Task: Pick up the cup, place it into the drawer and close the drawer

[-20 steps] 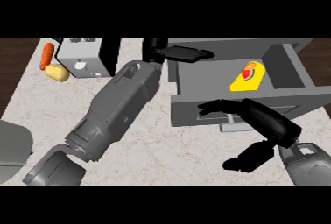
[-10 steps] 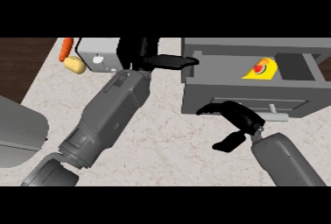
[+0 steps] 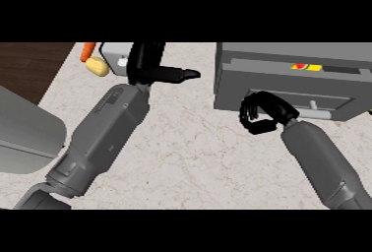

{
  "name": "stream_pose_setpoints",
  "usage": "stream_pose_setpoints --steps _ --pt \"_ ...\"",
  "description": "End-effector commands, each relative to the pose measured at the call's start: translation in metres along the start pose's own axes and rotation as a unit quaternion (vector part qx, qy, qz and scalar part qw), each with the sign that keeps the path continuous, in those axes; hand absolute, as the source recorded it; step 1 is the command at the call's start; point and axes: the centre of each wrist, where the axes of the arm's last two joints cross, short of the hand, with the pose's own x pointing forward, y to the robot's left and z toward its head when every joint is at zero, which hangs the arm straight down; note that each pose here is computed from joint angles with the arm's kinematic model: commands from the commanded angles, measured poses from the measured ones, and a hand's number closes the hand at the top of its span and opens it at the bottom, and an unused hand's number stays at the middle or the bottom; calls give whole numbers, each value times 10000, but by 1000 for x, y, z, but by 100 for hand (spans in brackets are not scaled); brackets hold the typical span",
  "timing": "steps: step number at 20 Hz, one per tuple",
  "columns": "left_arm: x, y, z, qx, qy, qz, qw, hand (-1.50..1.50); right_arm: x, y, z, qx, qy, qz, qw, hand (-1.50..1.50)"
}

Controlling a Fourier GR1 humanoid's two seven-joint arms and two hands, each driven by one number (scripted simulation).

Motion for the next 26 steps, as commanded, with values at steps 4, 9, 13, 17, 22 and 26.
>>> stream_pose_setpoints --steps 4,9,13,17,22,26 --pt "-2 14 15 -172 122 108 9997 -150 -1 -55 -14 -1060 -22 -283 9940 150" --pt "-4 38 26 -223 183 105 9995 -150 5 -101 -8 -1561 196 -441 9866 150" --pt "6 48 22 -246 92 49 9996 -150 -1 -122 7 -1694 143 -476 9843 150" --pt "5 42 22 -384 90 76 9992 -150 5 -143 15 -1668 16 -560 9844 150" --pt "8 46 23 -451 73 153 9988 -150 6 -146 17 -1654 -86 -771 9832 150" --pt "1 49 32 -505 148 271 9982 -150 0 -153 29 -1656 -147 -853 9824 150"
